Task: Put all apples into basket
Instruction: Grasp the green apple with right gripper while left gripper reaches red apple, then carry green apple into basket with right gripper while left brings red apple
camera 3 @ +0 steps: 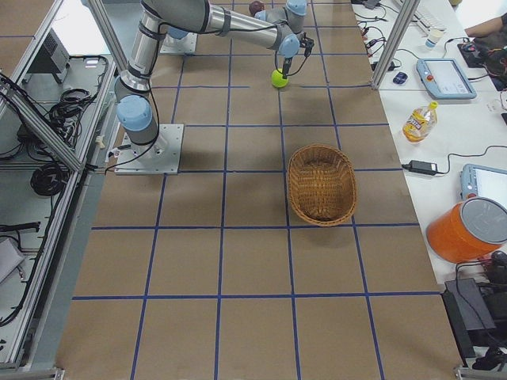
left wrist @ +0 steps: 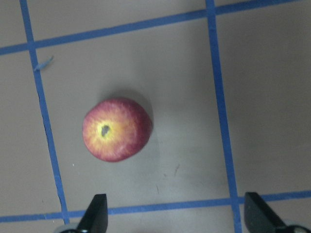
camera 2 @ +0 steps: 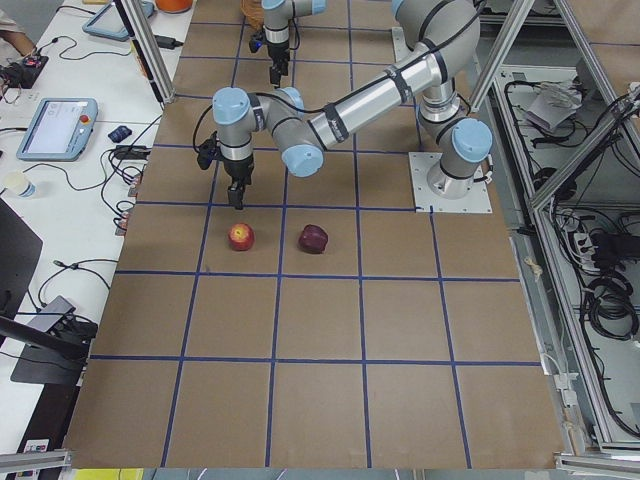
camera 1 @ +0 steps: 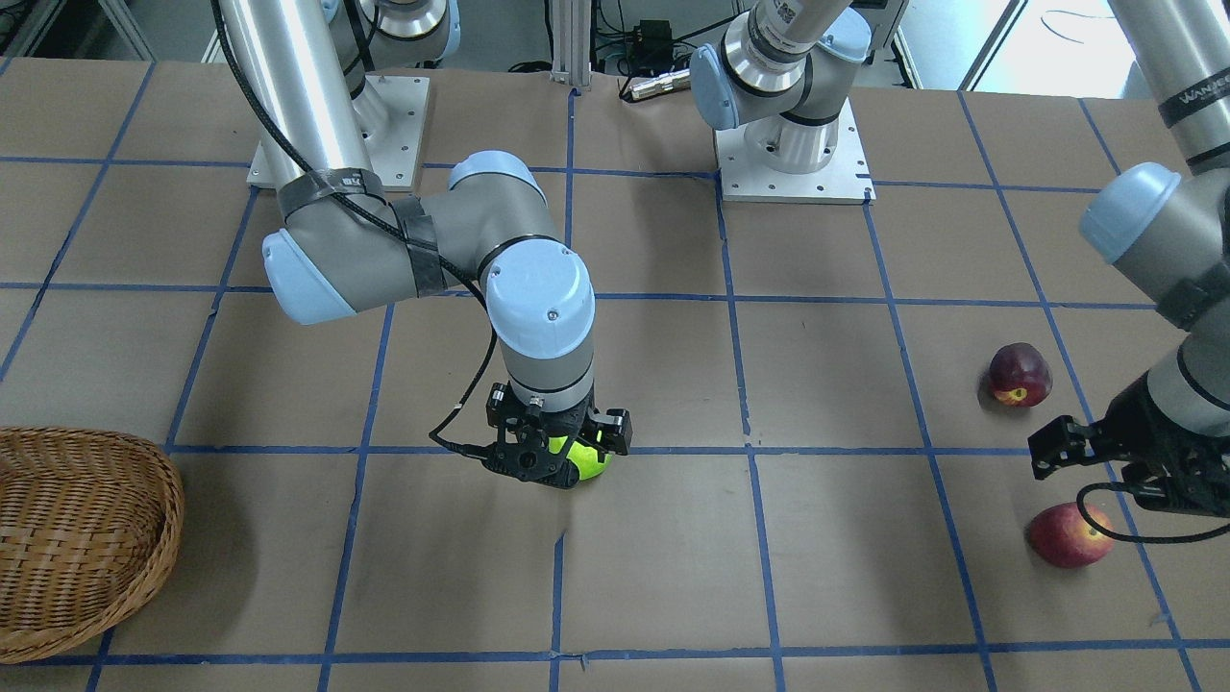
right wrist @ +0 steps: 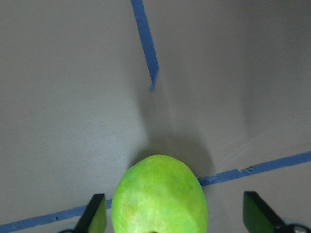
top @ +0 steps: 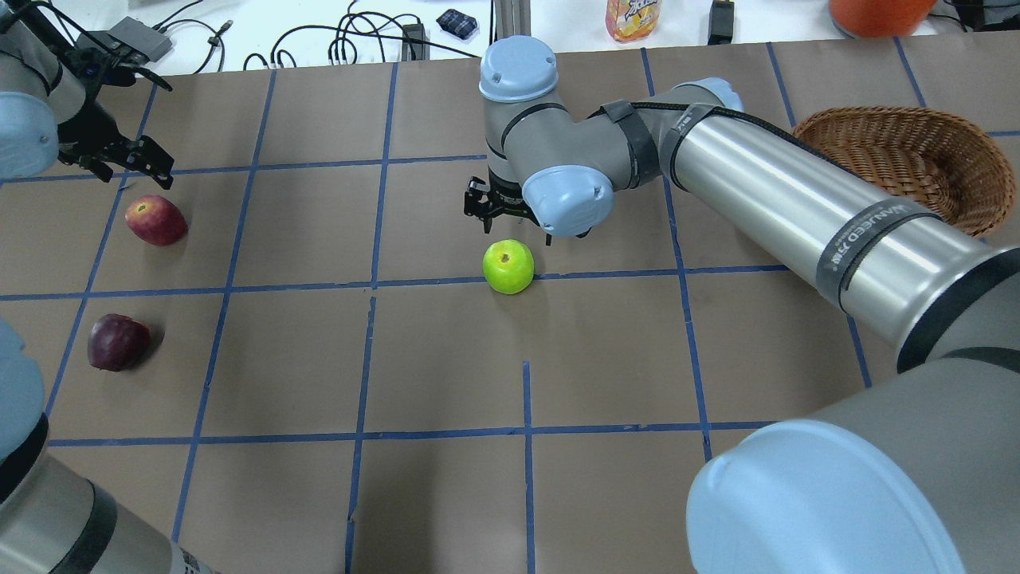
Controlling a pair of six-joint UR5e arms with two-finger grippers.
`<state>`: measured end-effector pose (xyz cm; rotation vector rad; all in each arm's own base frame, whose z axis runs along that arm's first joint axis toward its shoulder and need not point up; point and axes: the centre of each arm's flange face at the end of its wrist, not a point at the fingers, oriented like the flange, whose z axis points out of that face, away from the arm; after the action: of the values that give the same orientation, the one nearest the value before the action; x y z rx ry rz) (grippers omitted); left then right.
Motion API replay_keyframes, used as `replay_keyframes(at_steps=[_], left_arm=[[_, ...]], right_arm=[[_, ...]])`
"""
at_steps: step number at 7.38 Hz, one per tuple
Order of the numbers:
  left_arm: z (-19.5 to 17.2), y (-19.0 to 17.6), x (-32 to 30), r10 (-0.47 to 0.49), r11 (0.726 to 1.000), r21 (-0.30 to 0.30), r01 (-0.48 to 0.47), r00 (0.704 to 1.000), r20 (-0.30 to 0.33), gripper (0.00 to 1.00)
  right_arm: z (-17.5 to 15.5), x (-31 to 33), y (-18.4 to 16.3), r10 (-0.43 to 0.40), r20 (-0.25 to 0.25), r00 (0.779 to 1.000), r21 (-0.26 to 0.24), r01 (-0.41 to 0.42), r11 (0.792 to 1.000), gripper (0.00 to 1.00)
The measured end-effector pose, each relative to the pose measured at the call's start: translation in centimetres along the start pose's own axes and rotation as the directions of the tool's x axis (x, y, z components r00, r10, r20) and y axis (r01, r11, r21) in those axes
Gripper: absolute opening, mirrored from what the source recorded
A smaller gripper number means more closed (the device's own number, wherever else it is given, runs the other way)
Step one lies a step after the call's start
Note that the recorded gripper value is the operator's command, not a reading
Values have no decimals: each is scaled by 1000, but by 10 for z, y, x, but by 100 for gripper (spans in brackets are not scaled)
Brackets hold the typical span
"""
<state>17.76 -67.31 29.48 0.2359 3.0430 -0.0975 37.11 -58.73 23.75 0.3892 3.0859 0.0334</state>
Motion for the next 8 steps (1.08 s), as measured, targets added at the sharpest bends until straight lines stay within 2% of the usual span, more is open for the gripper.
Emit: replay_keyframes(at_steps=[2, 4, 7, 8], left_arm=[[42, -16, -21, 33, 999, -29, -33, 999, -18, 100], [72, -13, -37, 35, 997, -63, -38, 999, -42, 100], [107, -9, -38, 35, 992, -115, -44, 996, -79, 100], [114, -8, -38, 44, 991, -126, -55, 995, -86, 61]], right_arm=[[10, -3, -1, 1, 11, 1000, -21, -1, 1000, 100], [17, -7, -1, -2, 28, 1000, -47, 3, 999, 100], [38, -7, 0, -8, 13, 1000, -79, 9, 997, 99], [44, -8, 0, -6, 8, 1000, -86, 7, 996, 27]])
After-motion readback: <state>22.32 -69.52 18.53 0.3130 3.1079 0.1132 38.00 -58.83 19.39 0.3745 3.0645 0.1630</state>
